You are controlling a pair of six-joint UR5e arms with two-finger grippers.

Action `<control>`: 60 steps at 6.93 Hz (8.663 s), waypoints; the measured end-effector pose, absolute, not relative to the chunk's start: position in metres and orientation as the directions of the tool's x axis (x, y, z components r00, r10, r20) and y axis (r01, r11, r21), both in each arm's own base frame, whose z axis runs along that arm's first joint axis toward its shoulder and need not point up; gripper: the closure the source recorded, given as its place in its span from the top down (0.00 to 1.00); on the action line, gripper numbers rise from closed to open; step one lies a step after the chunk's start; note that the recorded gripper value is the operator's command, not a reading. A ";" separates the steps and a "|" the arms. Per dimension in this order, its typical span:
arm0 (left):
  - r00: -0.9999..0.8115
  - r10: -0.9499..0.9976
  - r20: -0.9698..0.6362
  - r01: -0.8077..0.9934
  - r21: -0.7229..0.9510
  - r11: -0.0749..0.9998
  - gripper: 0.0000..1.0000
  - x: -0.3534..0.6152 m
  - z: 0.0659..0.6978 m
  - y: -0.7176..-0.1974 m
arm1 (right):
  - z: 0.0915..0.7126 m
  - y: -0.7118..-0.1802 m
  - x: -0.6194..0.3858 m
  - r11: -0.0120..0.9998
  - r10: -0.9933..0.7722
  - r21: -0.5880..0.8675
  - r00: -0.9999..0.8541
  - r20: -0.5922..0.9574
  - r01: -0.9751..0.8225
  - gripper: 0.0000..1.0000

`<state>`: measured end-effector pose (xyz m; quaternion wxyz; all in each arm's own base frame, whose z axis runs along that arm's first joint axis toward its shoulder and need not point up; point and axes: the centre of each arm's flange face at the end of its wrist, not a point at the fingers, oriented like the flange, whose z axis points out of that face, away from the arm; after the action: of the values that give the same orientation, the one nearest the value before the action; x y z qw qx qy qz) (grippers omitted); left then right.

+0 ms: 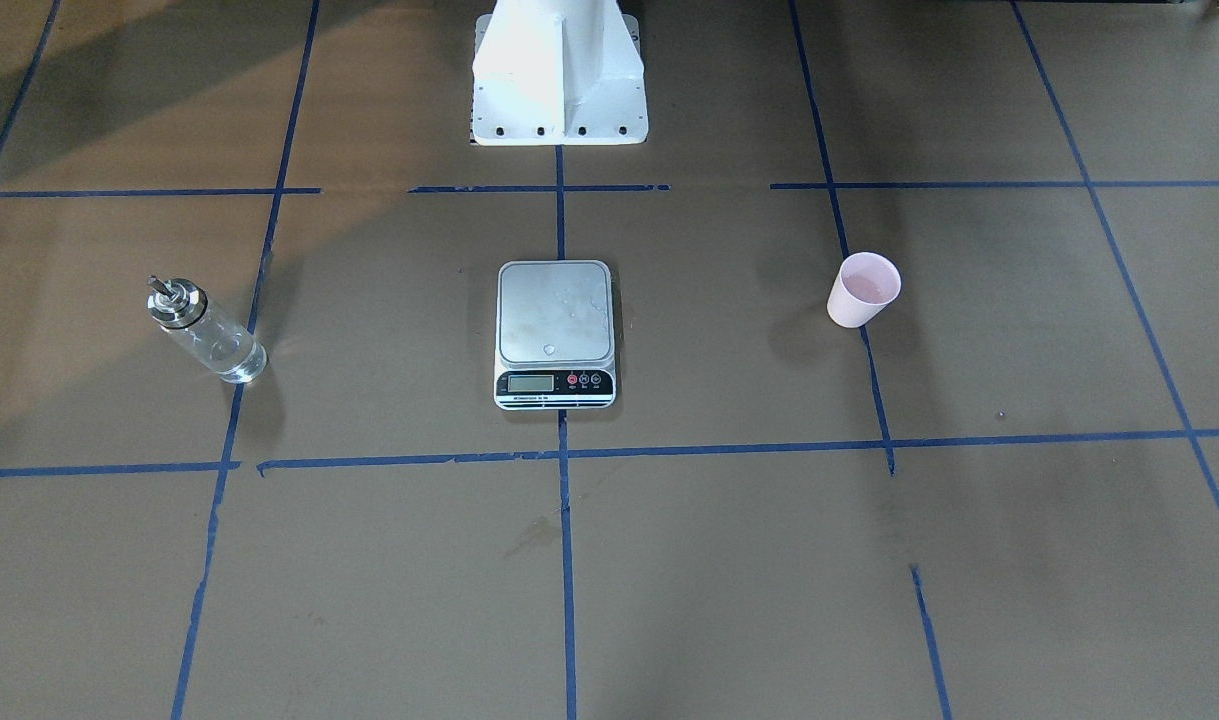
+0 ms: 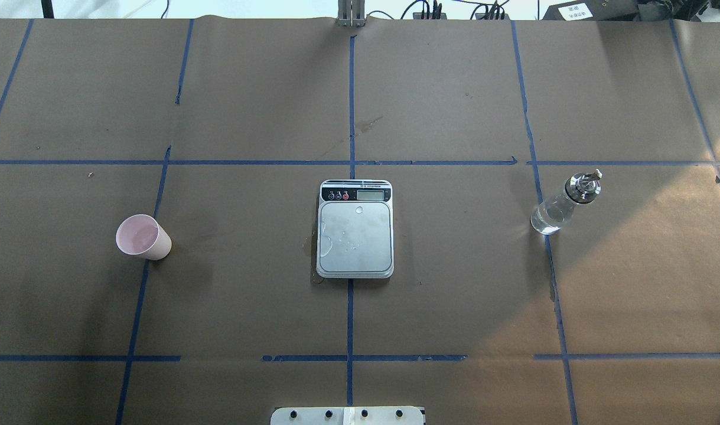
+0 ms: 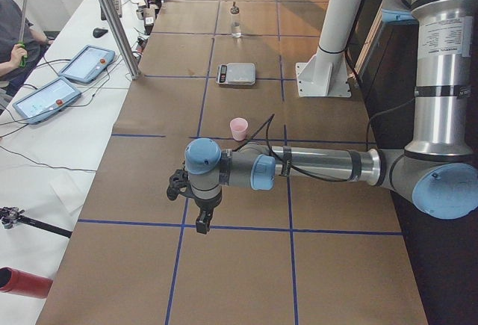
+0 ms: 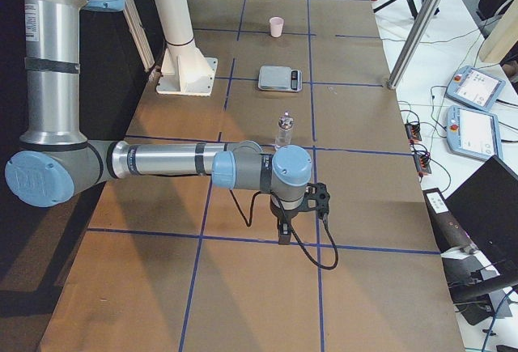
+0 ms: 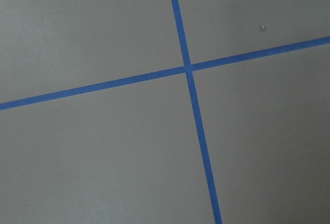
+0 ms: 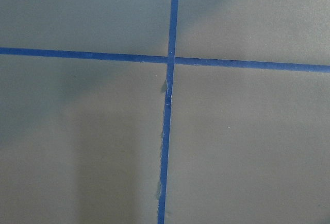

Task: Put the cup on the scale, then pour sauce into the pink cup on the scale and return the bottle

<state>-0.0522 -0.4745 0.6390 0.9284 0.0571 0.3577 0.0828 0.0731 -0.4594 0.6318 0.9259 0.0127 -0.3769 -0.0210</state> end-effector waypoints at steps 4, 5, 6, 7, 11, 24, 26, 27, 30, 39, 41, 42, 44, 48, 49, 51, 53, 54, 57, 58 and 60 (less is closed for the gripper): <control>0.728 0.263 -0.633 -0.109 0.272 0.956 1.00 -0.051 0.586 -0.495 | 0.627 -0.460 0.077 0.999 -0.049 0.050 0.712 0.701 0.019 1.00; 0.725 0.319 -0.611 -0.110 0.354 0.929 1.00 -0.048 0.545 -0.500 | 0.625 -0.460 0.078 0.998 -0.050 0.053 0.711 0.701 0.018 1.00; 0.704 0.398 -0.588 -0.128 0.446 0.886 1.00 -0.035 0.506 -0.506 | 0.624 -0.460 0.078 0.998 -0.052 0.057 0.709 0.703 0.017 1.00; 0.641 0.492 -0.589 -0.149 0.533 0.833 1.00 -0.010 0.476 -0.513 | 0.623 -0.460 0.078 0.998 -0.053 0.059 0.708 0.704 0.017 1.00; 0.441 0.447 -0.778 -0.096 0.454 0.886 1.00 0.068 0.439 -0.528 | 0.620 -0.455 0.075 0.998 -0.055 0.060 0.679 0.732 0.015 1.00; 0.611 -0.078 -0.788 0.143 0.012 0.990 0.99 0.318 0.451 -0.413 | 0.586 -0.467 0.075 0.992 -0.062 0.117 0.682 0.729 -0.035 1.00; 0.616 -0.070 -0.785 0.119 0.005 0.993 0.27 0.325 0.454 -0.405 | 0.582 -0.467 0.074 0.993 -0.049 0.111 0.676 0.735 -0.049 1.00; 0.618 -0.071 -0.783 0.117 0.002 0.993 0.00 0.325 0.456 -0.403 | 0.581 -0.467 0.074 0.993 -0.045 0.109 0.673 0.738 -0.053 1.00; 0.618 -0.074 -0.782 0.119 0.001 0.993 0.00 0.324 0.456 -0.404 | 0.581 -0.468 0.074 0.993 -0.043 0.106 0.671 0.740 -0.054 1.00; 0.554 -0.281 -0.784 0.221 -0.187 0.957 0.00 0.394 0.196 -0.438 | 0.581 -0.472 0.072 0.994 -0.041 0.099 0.661 0.749 -0.050 1.00; 0.541 -0.360 -0.760 0.245 -0.267 0.932 0.00 0.471 0.150 -0.419 | 0.582 -0.473 0.070 0.994 -0.042 0.097 0.659 0.751 -0.047 1.00; 0.544 -0.377 -0.750 0.254 -0.281 0.926 0.00 0.495 0.142 -0.421 | 0.582 -0.473 0.070 0.994 -0.042 0.097 0.656 0.754 -0.047 1.00; 0.548 -0.386 -0.742 0.261 -0.287 0.922 0.00 0.518 0.141 -0.430 | 0.581 -0.473 0.069 0.994 -0.043 0.096 0.646 0.762 -0.047 1.00; 0.549 -0.370 -0.750 0.255 -0.271 0.928 0.00 0.558 0.143 -0.437 | 0.579 -0.473 0.068 0.994 -0.046 0.100 0.642 0.766 -0.047 1.00; 0.550 -0.363 -0.752 0.247 -0.269 0.931 0.36 0.563 0.145 -0.435 | 0.578 -0.473 0.068 0.994 -0.048 0.102 0.641 0.766 -0.047 1.00; 0.545 -0.351 -0.762 0.239 -0.260 0.936 1.00 0.562 0.144 -0.432 | 0.577 -0.473 0.068 0.993 -0.051 0.105 0.642 0.765 -0.047 1.00; 0.521 -0.335 -0.785 0.230 -0.249 0.941 1.00 0.548 0.128 -0.425 | 0.571 -0.479 0.066 0.992 -0.064 0.118 0.648 0.759 -0.041 1.00; 0.512 -0.318 -0.798 0.220 -0.236 0.947 1.00 0.534 0.115 -0.419 | 0.563 -0.484 0.063 0.991 -0.078 0.131 0.645 0.760 -0.034 1.00; 0.484 -0.270 -0.832 0.225 -0.181 0.958 1.00 0.451 0.082 -0.431 | 0.493 -0.472 0.038 0.992 -0.042 0.105 0.618 0.785 -0.065 1.00; 0.467 -0.267 -0.843 0.235 -0.173 0.957 1.00 0.422 0.077 -0.443 | 0.454 -0.461 0.016 0.993 -0.005 0.073 0.605 0.796 -0.088 1.00; 0.454 -0.253 -0.854 0.259 -0.146 0.955 1.00 0.375 0.075 -0.461 | 0.374 -0.428 -0.049 0.991 0.087 -0.011 0.578 0.812 -0.134 1.00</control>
<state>0.3752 -0.4609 0.0754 0.8528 0.0028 0.5002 -0.1502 -0.0488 -0.4278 0.3742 0.8878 0.0259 -0.4552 0.0621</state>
